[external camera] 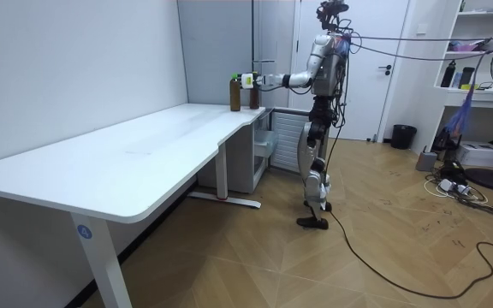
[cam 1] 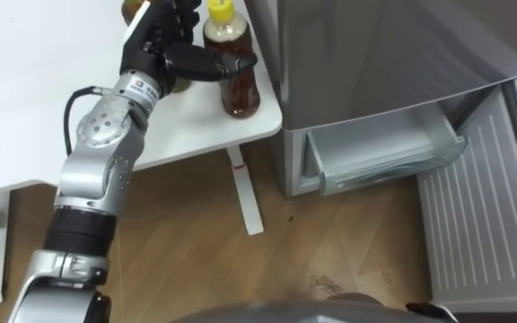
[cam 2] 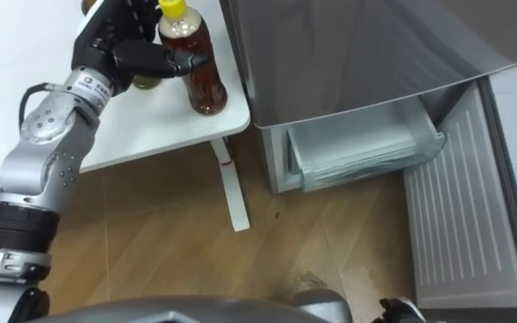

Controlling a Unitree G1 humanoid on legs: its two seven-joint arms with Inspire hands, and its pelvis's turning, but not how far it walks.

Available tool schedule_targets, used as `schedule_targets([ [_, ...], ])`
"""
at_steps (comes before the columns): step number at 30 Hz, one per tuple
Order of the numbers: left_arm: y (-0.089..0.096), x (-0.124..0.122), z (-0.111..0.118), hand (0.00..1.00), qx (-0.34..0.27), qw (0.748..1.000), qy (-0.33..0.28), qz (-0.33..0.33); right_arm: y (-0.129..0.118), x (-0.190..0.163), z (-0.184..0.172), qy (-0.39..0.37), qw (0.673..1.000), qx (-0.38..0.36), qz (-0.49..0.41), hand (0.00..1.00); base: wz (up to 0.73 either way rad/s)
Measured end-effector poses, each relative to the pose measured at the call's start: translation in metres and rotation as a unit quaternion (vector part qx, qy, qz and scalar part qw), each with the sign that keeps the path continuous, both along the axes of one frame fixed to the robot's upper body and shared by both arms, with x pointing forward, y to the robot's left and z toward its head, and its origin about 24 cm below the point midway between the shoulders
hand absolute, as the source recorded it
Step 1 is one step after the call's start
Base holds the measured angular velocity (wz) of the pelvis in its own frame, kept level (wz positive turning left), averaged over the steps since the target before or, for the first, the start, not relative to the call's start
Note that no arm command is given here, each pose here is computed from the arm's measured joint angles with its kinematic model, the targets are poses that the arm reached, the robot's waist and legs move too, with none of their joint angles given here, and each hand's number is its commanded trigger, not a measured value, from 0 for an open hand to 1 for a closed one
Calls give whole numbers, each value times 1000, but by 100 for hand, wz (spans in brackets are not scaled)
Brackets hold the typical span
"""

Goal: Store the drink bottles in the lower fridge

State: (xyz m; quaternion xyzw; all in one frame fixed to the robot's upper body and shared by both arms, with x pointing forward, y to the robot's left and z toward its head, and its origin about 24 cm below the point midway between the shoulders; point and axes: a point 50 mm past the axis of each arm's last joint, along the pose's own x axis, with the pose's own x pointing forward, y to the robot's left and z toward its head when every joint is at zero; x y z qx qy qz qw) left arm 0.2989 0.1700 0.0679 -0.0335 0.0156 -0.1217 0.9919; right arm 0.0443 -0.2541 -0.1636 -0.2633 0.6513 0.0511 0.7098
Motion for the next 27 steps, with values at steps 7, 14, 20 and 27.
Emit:
schedule_targets([
  [7, -5, -1, -6, 0, 2, 999, 11, -33, -1, -2, 0, 5, 1000, 0, -3, 0, 0],
  [14, -4, -1, -15, 0, 7, 999, 31, -39, 0, -2, 0, 4, 1000, 0, -3, 0, 0],
  [20, -3, -2, -15, 0, 10, 998, 31, -47, -1, -2, 0, 4, 1000, -1, -3, 0, 0],
  [27, -3, -2, -15, 100, 10, 998, 30, -53, -1, -1, 0, -1, 1000, -10, -3, 0, 0],
])
